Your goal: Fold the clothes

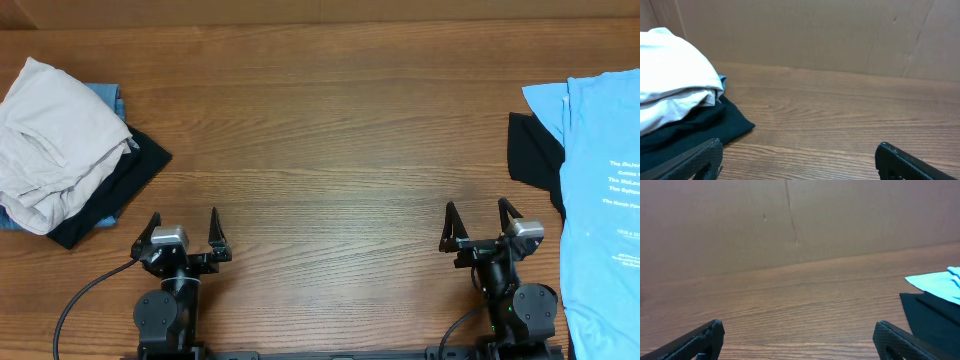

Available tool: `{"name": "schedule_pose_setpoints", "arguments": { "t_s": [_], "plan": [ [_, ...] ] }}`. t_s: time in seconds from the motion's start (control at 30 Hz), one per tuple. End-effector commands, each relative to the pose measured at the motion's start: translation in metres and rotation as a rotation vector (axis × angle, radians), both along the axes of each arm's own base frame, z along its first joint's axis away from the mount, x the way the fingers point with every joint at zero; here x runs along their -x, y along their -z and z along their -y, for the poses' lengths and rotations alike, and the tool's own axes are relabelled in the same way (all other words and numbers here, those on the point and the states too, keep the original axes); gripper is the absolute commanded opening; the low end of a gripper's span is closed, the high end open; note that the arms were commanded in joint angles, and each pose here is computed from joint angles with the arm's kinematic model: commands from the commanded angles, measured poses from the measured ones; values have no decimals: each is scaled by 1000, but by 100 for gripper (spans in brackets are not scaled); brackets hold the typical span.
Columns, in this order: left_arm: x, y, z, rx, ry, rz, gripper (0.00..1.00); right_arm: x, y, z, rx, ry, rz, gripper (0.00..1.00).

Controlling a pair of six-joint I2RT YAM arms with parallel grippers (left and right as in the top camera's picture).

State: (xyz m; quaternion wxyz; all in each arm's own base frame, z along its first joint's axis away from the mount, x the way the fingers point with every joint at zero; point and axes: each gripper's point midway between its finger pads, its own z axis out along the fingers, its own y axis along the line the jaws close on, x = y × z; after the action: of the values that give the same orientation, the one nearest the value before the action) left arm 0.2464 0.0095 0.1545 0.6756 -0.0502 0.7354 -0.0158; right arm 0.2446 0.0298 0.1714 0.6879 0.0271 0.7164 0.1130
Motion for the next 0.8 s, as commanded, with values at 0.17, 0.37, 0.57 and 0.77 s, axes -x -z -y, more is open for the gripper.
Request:
{"name": "schedule_pose_setpoints", "arguments": {
  "t_s": [0.17, 0.37, 0.57, 0.77],
  "plan": [
    [0, 2, -1, -28, -6, -5, 100, 0, 2, 2, 7, 12, 4, 100],
    [0, 2, -1, -28, -6, -5, 100, 0, 2, 2, 7, 12, 4, 100],
    [0, 2, -1, -28, -6, -5, 100, 0, 2, 2, 7, 12, 4, 100],
    [0, 2, -1, -28, -6, -5, 100, 0, 2, 2, 7, 12, 4, 100]
  ]
}}
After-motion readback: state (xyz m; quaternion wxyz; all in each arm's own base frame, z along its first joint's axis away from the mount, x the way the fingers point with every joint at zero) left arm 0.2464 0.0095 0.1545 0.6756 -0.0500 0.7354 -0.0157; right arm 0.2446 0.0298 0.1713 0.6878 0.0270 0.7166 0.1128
